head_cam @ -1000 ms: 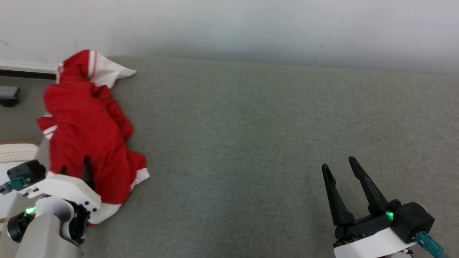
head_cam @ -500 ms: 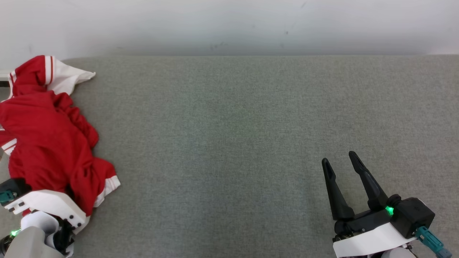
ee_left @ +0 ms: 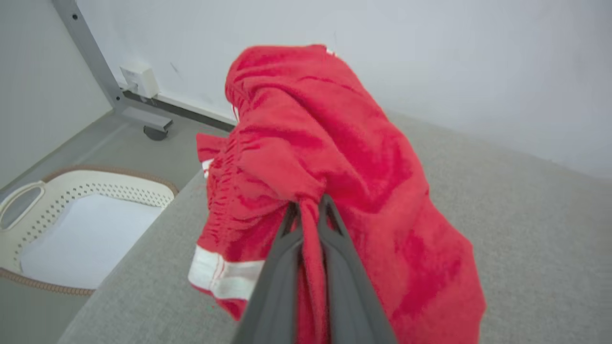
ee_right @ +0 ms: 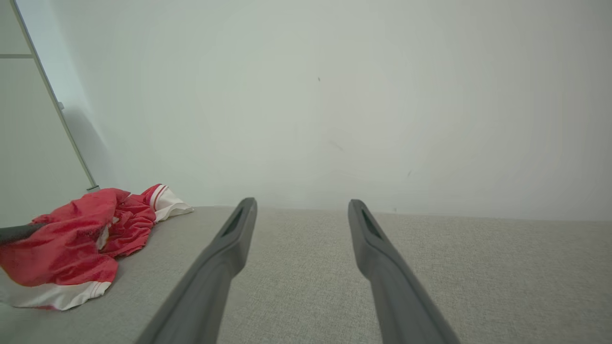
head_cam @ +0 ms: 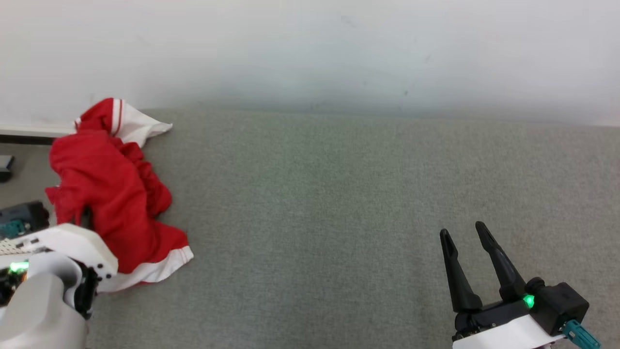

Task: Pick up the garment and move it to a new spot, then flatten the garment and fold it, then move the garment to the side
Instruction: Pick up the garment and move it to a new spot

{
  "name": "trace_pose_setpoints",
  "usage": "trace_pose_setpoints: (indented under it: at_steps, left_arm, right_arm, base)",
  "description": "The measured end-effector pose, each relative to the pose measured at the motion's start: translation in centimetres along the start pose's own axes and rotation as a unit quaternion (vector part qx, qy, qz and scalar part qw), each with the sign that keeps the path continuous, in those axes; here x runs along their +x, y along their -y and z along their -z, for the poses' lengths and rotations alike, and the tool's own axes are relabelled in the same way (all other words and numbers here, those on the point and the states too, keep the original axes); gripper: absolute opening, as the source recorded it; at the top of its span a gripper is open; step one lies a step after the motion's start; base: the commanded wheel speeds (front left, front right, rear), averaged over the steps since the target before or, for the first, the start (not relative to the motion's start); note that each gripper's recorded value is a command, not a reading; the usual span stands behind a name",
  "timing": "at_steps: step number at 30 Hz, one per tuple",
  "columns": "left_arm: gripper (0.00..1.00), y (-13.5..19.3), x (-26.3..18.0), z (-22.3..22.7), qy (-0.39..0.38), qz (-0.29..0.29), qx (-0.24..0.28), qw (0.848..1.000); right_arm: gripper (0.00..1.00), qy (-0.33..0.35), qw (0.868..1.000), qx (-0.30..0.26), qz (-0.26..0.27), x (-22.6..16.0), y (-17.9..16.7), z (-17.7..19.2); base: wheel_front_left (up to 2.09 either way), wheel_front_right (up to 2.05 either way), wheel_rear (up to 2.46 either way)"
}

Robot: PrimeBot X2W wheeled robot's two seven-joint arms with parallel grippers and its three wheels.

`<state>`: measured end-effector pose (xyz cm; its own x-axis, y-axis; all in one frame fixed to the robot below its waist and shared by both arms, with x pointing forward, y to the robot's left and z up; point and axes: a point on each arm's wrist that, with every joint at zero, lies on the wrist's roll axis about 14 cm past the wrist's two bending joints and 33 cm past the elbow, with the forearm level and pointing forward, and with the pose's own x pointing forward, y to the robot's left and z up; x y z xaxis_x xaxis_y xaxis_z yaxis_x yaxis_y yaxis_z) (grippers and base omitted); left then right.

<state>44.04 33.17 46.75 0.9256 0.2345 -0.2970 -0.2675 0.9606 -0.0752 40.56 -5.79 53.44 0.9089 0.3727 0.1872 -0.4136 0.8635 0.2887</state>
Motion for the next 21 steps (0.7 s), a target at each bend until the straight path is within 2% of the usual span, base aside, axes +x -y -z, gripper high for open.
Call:
trace_pose_setpoints:
  at_steps: [5,9,15,21]
  left_arm:
    - [0.0,1.5,-1.0,-5.2,0.073,0.032,0.025,0.996]
    - [0.0,4.3,-1.9,-9.9,0.136,0.071,0.041,0.987]
    - [0.0,11.0,-3.8,-15.9,0.215,0.152,0.061,0.963]
    - [0.0,18.9,-7.4,-18.5,0.251,0.252,0.055,0.933]
  right_arm:
    - [1.0,0.016,1.0,-0.004,-0.007,-0.6,-0.9,-1.3]
    - [1.0,0.028,1.0,-0.007,-0.001,-1.4,-0.9,-2.3]
    - [1.0,0.043,0.999,-0.015,0.028,-2.9,0.5,-3.5]
    - [1.0,0.062,0.995,-0.027,0.069,-4.8,2.8,-5.0]
  base:
    - [0.0,0.0,0.0]
    - [0.0,0.0,0.0]
    - [0.0,0.0,0.0]
    - [0.0,0.0,0.0]
